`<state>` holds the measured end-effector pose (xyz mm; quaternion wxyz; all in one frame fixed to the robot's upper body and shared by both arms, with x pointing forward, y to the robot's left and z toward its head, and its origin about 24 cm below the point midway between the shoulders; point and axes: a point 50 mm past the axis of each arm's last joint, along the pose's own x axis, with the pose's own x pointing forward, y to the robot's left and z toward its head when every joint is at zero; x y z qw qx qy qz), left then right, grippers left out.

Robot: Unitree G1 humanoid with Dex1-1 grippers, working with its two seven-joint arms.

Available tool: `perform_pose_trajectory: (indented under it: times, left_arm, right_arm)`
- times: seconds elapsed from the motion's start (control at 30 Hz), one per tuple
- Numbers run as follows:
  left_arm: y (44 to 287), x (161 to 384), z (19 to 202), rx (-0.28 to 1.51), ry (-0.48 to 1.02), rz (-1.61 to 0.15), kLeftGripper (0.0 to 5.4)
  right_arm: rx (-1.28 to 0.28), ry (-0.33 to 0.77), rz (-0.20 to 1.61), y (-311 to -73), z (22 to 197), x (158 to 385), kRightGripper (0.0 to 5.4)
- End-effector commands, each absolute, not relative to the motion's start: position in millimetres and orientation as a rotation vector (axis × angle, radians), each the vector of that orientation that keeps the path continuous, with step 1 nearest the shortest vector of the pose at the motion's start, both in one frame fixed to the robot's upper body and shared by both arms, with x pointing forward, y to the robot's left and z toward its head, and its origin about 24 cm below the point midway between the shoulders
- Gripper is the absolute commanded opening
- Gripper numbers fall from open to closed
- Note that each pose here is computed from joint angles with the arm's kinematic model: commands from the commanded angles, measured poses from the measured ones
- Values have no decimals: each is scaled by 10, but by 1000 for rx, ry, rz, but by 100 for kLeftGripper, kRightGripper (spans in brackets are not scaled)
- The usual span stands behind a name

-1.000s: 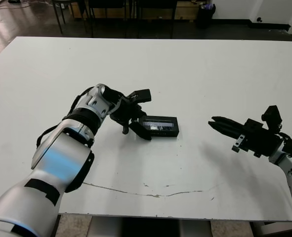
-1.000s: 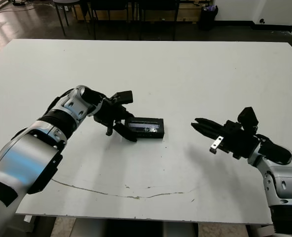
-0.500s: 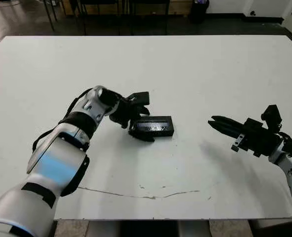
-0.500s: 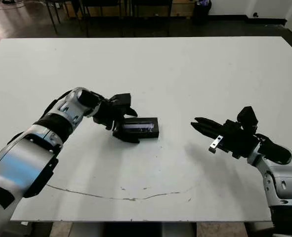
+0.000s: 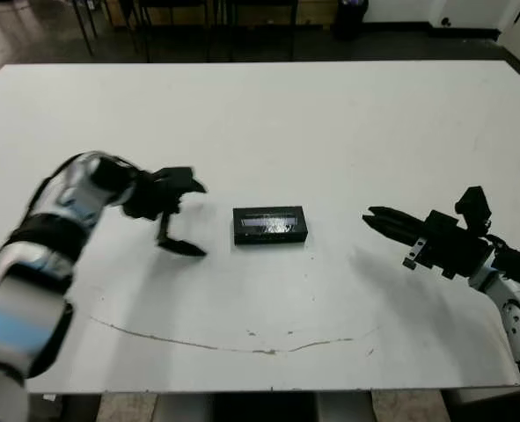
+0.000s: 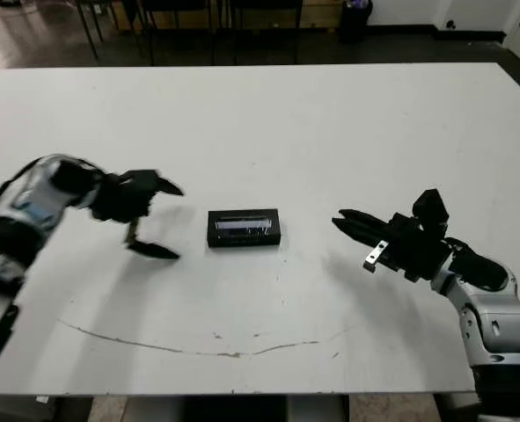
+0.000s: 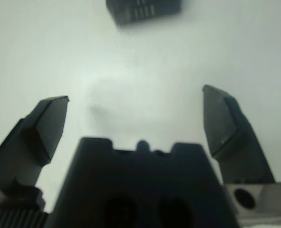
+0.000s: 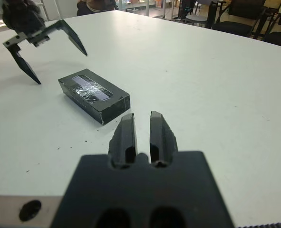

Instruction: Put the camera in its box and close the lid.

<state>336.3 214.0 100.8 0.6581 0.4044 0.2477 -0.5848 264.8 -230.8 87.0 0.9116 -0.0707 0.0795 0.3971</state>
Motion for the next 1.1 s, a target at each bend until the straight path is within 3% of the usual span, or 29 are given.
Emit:
perform_pose_trajectory:
  times: [0.03,0.13,0.23,0.37,0.47,0.7,0.83,1.0,1.1]
  left_arm:
    - [2375,3204,886,873,645,-1297,538]
    - [2412,3217,1090,814,478,-1199,538]
    - [2370,3224,1313,590,301,-1021,538]
    - [2026,3102,1465,393,50,-746,473]
    - [1726,2989,1462,293,-20,-628,404]
    - [1031,2792,1332,-22,108,-574,227]
    - [745,2745,1215,5,160,-614,128]
    - [586,2758,1033,77,236,-600,6]
    - [566,2763,845,122,304,-577,3]
  right_arm:
    - [-151,159,820,-2293,863,2670,0]
    - [-160,152,812,-2293,872,2680,0]
    - [-156,139,811,-2307,881,2697,0]
    - [-152,130,799,-2323,895,2727,0]
    - [-140,122,784,-2323,903,2744,0]
    - [-113,78,747,-2297,904,2759,0]
    - [-93,72,717,-2287,902,2742,0]
    - [-111,72,687,-2285,903,2720,0]
    - [-118,77,679,-2278,907,2705,0]
